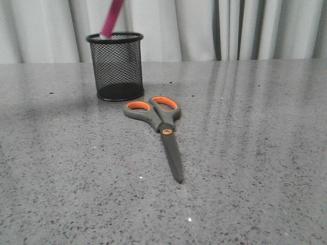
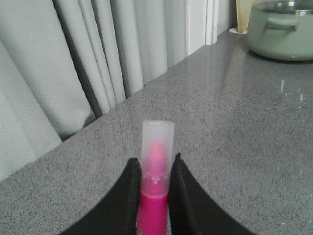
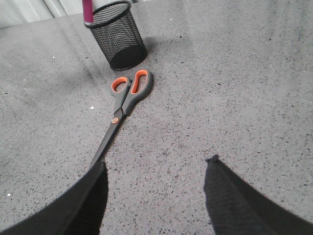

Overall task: Put pen and scissors into bin
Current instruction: 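Lift the pink marker with the left gripper and drop it into the mesh cup, then withdraw the left gripper and move the right gripper toward the scissors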

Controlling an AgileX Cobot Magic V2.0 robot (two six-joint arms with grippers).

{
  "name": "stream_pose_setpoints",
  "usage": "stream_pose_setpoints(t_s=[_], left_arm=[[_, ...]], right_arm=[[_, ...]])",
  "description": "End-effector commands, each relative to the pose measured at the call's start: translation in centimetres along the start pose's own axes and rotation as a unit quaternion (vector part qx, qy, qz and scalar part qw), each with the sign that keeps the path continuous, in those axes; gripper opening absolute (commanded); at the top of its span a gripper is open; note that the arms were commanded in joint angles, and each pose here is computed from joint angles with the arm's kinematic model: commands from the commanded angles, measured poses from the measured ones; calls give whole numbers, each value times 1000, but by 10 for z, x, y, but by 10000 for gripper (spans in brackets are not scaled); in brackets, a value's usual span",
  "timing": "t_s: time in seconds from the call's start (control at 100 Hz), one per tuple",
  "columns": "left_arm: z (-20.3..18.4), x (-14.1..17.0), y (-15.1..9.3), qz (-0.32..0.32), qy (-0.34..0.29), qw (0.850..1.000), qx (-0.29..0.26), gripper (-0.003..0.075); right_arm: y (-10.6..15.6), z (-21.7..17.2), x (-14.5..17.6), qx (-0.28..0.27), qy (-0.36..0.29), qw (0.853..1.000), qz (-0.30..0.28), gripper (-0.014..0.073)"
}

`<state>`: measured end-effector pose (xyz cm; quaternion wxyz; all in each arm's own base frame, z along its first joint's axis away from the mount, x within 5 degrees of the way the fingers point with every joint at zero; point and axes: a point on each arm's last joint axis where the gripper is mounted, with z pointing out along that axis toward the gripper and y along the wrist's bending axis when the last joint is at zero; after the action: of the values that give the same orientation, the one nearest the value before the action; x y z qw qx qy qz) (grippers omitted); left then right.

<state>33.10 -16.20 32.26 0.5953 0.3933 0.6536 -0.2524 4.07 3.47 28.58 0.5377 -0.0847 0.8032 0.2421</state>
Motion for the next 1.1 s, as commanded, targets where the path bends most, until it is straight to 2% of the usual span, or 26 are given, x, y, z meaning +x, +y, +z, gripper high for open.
stream_pose_setpoints(t_s=[0.0,0.19,0.26,0.31,0.36,0.41,0.48,0.54,0.61,0.68,0.81,0.9,1.02,1.09], left_arm=[[2,-16,0,1,-43,999,6,-19],[15,6,5,-17,-18,1000,11,-17],[16,8,5,-19,-17,1000,11,13],[16,8,6,-19,-17,1000,10,76],[16,7,7,-18,-18,1000,10,172],[15,3,9,-18,-23,1000,8,307],[12,-6,8,-18,-38,999,12,449],[5,-19,7,-7,-57,998,17,495],[-6,-40,2,11,-84,996,21,483],[-23,-63,-8,33,-119,992,34,429],[-66,-110,-36,38,-192,977,80,223],[-100,-137,-59,54,-233,964,114,107],[-147,-165,-96,119,-258,950,131,68],[-170,-172,-114,171,-252,943,131,68]], right_arm=[[3,-3,-15,-1,-39,999,-5,392],[3,-3,-15,-1,-39,999,-5,392],[3,-3,-15,-1,-39,999,-5,392],[3,-3,-15,-1,-40,999,-5,392],[3,-3,-16,-1,-44,999,-5,392],[3,-3,-17,0,-51,999,-5,392],[2,-3,-20,2,-64,998,-5,392],[3,-5,-23,2,-75,997,-11,392],[7,-8,-31,-3,-79,997,-23,392],[14,-11,-44,-19,-78,996,-38,392],[32,-10,-76,-71,-65,990,-101,391],[43,-4,-100,-112,-61,986,-105,387],[56,19,-124,-184,-36,978,-95,333],[66,33,-134,-266,-37,962,-39,324]])
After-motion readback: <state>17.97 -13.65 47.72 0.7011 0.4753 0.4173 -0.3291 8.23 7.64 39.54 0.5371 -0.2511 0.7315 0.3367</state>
